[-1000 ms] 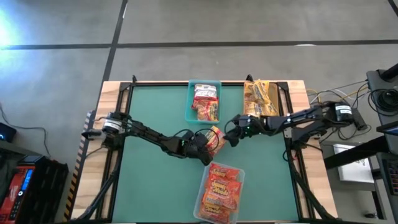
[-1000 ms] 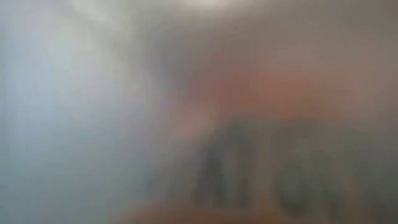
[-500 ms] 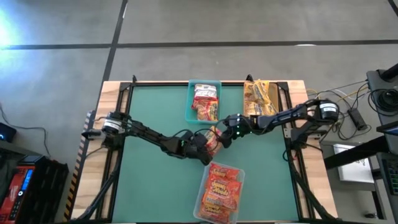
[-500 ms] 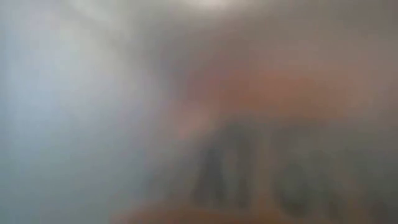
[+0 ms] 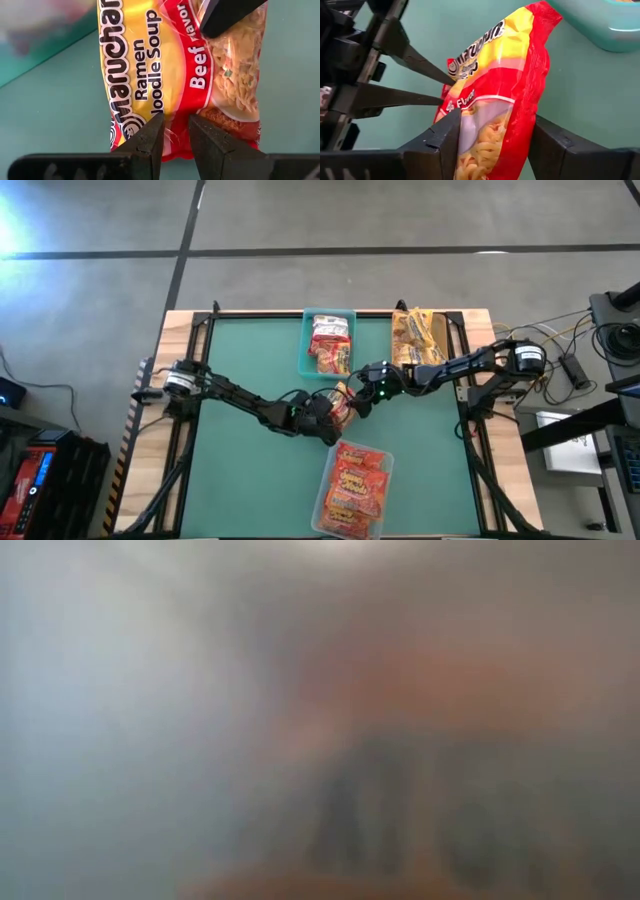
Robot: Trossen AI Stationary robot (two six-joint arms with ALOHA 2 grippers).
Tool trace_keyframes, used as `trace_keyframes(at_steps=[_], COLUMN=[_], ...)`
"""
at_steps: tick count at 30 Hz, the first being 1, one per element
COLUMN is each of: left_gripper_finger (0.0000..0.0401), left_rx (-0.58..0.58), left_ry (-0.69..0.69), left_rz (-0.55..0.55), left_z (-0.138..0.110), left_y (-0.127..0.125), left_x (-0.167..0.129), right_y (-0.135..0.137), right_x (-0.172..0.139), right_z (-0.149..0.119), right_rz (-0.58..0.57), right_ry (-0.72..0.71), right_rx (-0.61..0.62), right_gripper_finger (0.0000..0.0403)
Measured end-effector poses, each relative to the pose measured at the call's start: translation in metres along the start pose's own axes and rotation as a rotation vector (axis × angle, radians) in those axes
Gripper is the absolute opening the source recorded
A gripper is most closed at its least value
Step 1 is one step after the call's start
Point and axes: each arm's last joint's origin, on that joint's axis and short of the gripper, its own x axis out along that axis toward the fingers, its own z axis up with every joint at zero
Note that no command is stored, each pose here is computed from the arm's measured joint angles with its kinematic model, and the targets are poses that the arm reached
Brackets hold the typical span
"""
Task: Sort Maruchan noodles
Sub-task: Put the red noodle pack into the transparent green bin
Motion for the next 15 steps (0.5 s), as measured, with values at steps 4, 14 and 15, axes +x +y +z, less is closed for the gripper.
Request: trace_keyframes(at_steps=[4,14,15], left_gripper_finger=[0.0075,0.0075,0.0075], left_rx=[-0.017,-0.015,-0.026], left_ry=[-0.025,-0.228,-0.234], left_rz=[-0.004,0.121,0.125], left_z=[0.002,0.017,0.019], left_y=[-0.002,-0.004,-0.004], left_x=[-0.004,-0.04,-0.043], right_y=[0.002,0.003,0.003], right_x=[-0.001,-0.002,-0.002], right_z=[0.001,0.0,0.0], right_rz=[0.014,0.035,0.038], right_ry=[-0.003,0.014,0.014], right_rx=[-0.007,-0.017,-0.018], right_gripper_finger=[0.0163,0.015,0.0145])
